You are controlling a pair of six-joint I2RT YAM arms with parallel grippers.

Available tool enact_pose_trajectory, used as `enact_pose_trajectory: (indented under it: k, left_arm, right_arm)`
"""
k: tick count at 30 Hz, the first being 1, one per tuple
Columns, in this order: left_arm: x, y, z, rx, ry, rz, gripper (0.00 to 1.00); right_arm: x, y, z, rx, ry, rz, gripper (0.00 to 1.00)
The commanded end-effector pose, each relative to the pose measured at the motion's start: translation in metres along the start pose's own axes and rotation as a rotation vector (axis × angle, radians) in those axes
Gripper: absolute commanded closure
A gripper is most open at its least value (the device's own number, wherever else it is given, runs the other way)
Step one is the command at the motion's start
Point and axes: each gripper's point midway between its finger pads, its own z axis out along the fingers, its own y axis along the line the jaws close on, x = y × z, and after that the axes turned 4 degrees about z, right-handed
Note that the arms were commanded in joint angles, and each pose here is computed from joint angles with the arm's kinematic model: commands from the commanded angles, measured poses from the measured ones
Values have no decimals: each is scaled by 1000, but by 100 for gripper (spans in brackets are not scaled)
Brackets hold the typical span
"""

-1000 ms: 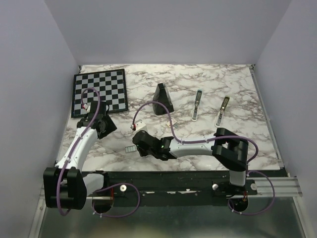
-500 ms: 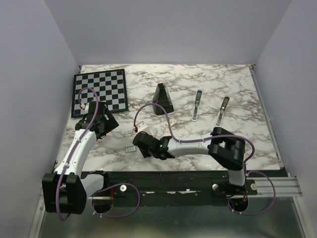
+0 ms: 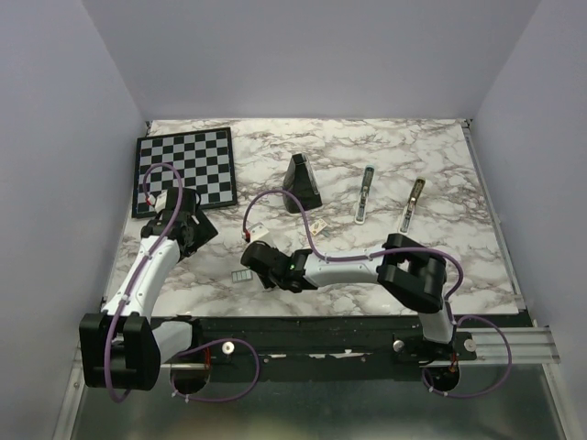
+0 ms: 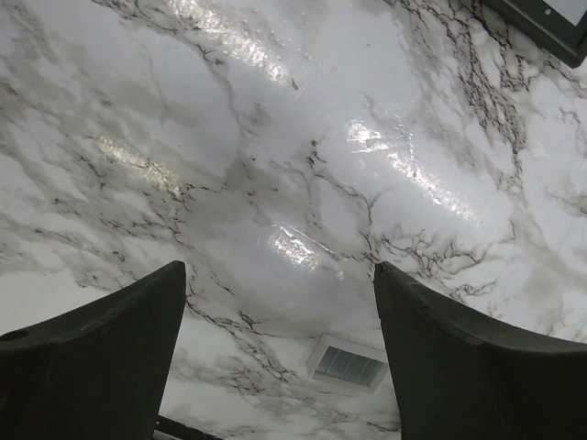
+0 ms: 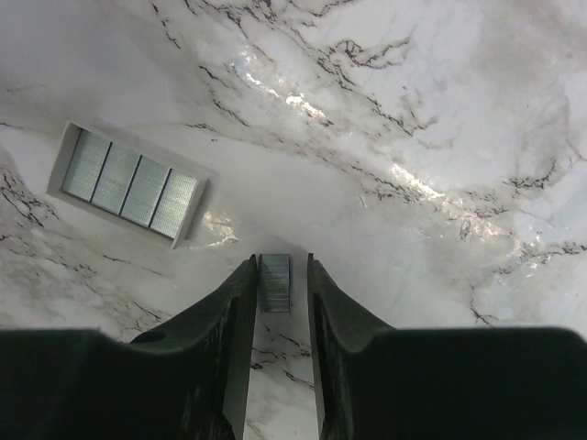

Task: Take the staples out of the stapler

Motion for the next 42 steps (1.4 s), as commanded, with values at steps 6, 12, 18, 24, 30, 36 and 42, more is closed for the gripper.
enact_pose_trajectory:
  k: [6,12,18,24,30,36,42]
  left_arm:
    - [3,16,5,-113,16,-62,12]
    - [4,20,6,-138,23,-68,12]
    - [7,24,9,-157,40,-92,13]
    - [9,30,13,-194,59,-122,14]
    - [12,37,15,-229,82,-134,14]
    - [10,38,14,-231,73,-139,15]
    - [8,37,11,-225,58,-144,16]
  right_arm:
    - [10,0,6,16,59,9,73]
    - [6,-2,-1,31,57,25,77]
    - [-13,8,-11,5,41,61,79]
    - [-36,28,-21,-56,16,135,80]
    - [-55,42,-22,-74,-11,246,81]
    - [-53,53,-9,-70,-4,284,80]
    - [-50,54,-2,-30,-9,316,80]
